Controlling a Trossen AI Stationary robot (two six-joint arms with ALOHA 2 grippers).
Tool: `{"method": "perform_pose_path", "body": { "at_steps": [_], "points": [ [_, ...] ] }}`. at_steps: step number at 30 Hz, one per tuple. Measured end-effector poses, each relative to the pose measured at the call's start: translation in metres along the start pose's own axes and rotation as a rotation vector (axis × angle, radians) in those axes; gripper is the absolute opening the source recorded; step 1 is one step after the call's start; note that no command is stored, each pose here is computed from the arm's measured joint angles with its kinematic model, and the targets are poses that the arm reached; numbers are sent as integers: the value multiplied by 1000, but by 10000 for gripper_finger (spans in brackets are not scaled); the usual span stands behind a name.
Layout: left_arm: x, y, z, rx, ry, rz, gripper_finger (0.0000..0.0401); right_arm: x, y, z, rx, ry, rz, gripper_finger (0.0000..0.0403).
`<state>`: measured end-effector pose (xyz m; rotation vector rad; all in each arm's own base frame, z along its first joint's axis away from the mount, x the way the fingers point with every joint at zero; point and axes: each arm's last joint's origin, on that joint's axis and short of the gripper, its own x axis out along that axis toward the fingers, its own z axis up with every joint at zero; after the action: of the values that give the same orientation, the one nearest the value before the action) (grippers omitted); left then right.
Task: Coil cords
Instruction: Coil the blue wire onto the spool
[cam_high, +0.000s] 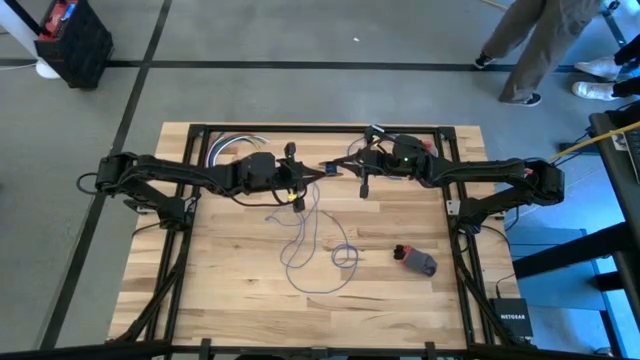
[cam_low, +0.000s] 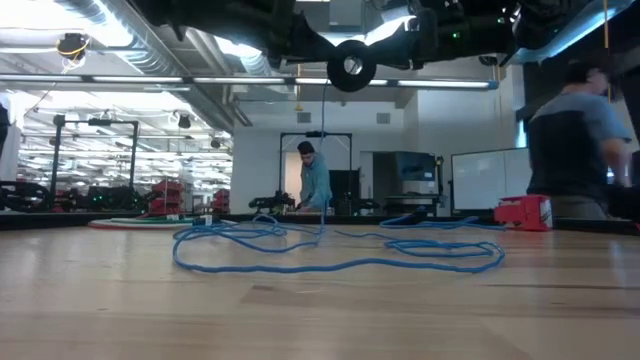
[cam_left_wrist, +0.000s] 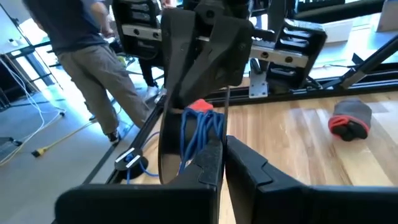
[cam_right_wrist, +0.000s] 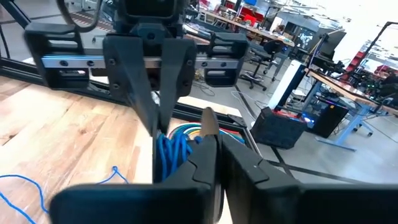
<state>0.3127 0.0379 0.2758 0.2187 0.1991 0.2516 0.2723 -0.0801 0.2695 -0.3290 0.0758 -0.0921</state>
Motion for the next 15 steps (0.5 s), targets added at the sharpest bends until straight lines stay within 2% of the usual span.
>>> {"method": "perform_pose_path", "body": {
  "at_steps": [10, 15],
  "points": [
    [-6, 3, 5, -1, -7, 26, 1, -13, -2, 9, 1, 30, -50, 98],
    [-6, 3, 6, -5, -9, 26, 1, -17, -4, 10, 2, 72, -119, 115]
  ]
}}
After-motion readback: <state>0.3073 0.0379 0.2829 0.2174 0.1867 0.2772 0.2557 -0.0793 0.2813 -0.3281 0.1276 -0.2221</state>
